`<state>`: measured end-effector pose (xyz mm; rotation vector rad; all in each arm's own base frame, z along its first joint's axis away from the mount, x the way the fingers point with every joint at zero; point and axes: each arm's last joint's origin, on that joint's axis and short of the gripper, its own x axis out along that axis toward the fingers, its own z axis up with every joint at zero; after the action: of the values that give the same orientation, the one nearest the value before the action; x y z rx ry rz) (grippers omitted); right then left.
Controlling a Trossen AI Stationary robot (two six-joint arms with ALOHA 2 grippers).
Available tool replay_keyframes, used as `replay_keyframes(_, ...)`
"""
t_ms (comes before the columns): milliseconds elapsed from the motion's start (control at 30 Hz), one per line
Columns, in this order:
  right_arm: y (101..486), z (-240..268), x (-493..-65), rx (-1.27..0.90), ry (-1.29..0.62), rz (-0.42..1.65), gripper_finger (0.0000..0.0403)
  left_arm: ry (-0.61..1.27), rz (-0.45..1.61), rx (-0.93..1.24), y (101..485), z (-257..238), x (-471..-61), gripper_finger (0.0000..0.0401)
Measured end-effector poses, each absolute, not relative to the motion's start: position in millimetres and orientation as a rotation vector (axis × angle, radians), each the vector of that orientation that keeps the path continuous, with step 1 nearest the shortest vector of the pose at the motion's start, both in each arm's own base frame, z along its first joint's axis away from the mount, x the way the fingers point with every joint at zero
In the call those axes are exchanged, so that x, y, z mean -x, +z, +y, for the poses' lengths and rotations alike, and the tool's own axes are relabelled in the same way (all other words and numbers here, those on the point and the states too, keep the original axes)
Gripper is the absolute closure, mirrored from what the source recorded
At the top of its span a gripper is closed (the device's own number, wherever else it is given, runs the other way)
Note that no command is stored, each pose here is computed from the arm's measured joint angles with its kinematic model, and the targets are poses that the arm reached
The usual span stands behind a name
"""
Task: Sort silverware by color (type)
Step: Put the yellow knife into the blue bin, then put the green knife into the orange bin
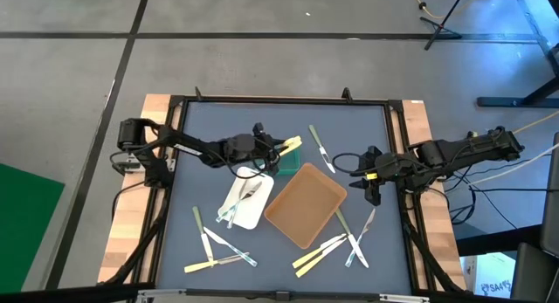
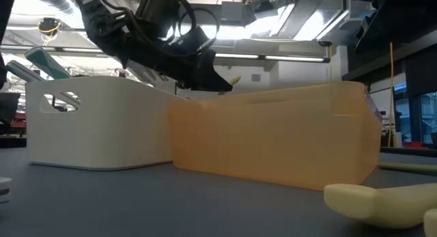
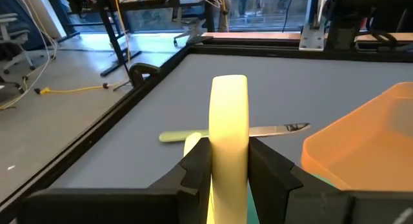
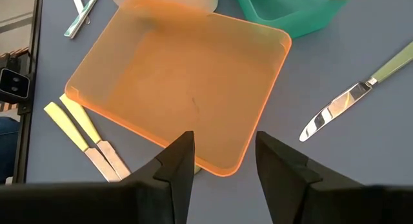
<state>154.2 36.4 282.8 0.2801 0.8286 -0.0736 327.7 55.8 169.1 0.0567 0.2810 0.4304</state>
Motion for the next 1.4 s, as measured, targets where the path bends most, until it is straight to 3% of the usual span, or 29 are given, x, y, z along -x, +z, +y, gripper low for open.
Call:
replay_keyframes(467, 283, 36, -154, -0.280, -0.074, 0.829, 0.0253, 0.437, 0.347, -0.065, 154, 56, -329, 0.0324)
replay_keyframes(1400, 283, 37, -154, -0.282, -0.069, 0.830, 0.0253, 0.468, 0.346, -0.061, 154, 58, -329, 0.0264)
